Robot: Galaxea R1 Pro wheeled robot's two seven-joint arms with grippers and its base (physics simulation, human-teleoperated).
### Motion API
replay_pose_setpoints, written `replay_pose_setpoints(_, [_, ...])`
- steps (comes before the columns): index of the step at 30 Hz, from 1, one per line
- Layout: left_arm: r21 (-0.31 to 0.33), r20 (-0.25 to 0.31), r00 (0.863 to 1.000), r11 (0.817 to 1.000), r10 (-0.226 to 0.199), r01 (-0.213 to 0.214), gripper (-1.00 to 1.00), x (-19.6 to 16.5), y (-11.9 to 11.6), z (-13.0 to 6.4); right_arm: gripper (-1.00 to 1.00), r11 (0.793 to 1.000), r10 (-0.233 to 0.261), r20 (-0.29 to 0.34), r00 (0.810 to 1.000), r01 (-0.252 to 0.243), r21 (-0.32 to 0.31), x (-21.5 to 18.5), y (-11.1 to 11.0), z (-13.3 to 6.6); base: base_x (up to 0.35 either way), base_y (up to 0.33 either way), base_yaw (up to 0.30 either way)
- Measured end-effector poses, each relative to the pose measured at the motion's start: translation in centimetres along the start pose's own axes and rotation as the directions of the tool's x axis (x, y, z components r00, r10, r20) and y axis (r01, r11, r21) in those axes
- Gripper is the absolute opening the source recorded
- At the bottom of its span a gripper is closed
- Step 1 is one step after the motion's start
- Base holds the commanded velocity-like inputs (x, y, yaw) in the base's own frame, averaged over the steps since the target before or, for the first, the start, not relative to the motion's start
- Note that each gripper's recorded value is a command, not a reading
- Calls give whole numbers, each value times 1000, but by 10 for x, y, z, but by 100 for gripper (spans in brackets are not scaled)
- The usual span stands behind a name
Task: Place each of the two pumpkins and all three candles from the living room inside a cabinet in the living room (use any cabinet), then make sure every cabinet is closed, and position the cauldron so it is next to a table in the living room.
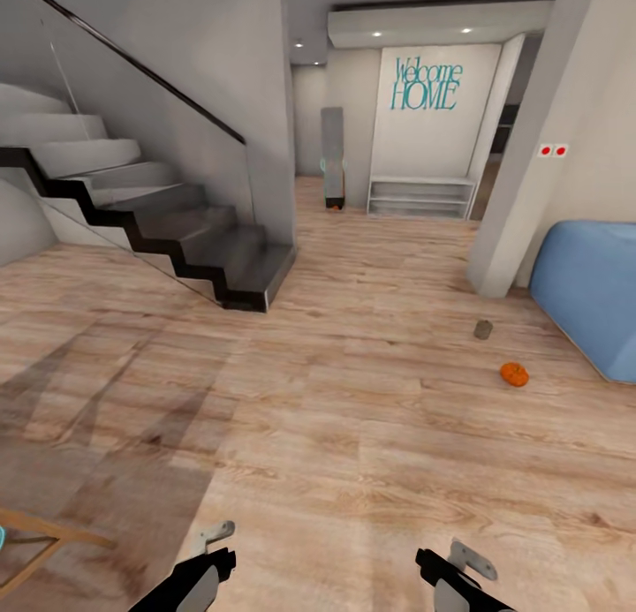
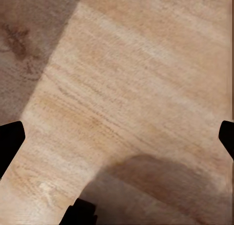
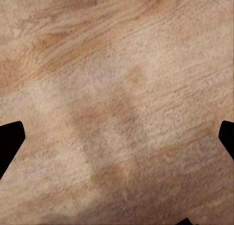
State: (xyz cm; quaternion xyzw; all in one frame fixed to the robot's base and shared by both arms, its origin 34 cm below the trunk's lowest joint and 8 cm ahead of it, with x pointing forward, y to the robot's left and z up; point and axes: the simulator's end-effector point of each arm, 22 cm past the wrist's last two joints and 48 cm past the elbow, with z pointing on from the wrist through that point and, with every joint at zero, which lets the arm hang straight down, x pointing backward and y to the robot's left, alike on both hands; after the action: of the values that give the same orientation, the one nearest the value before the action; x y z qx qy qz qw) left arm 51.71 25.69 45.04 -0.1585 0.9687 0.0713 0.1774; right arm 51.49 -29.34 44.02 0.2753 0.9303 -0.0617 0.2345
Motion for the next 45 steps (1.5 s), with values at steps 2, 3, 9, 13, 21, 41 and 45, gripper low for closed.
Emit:
replay_pose_setpoints(2, [0,0,1000,1000,0,0,100,0,0,0,100,1000,0,0,1000,0,0,0,0,0,342,0,0])
replay_pose_setpoints(3, [0,0,1000,1000,0,0,100,0,0,0,100,1000,0,0,1000,0,0,0,0,0,342,0,0])
replay_pose_setpoints(9, [0,0,1000,1000,0,0,100,0,0,0,100,1000,0,0,1000,0,0,0,0,0,342,0,0])
replay_pose_setpoints(13, [0,0,1000,1000,0,0,100,0,0,0,100,1000,0,-1,1000,0,-1,0,1,0,342,0,0])
replay_pose_setpoints(21, [0,0,1000,1000,-1,1,100,0,0,0,100,1000,-1,1,1000,1,0,0,0,0,342,0,0])
replay_pose_setpoints(41, [0,-1,1000,1000,-1,1,100,0,0,0,100,1000,6,0,1000,-6,2,-1,-1,0,342,0,-63])
replay_pose_setpoints(45, [0,0,1000,1000,-1,1,100,0,0,0,100,1000,5,0,1000,-5,3,-1,-1,0,341,-23,-67])
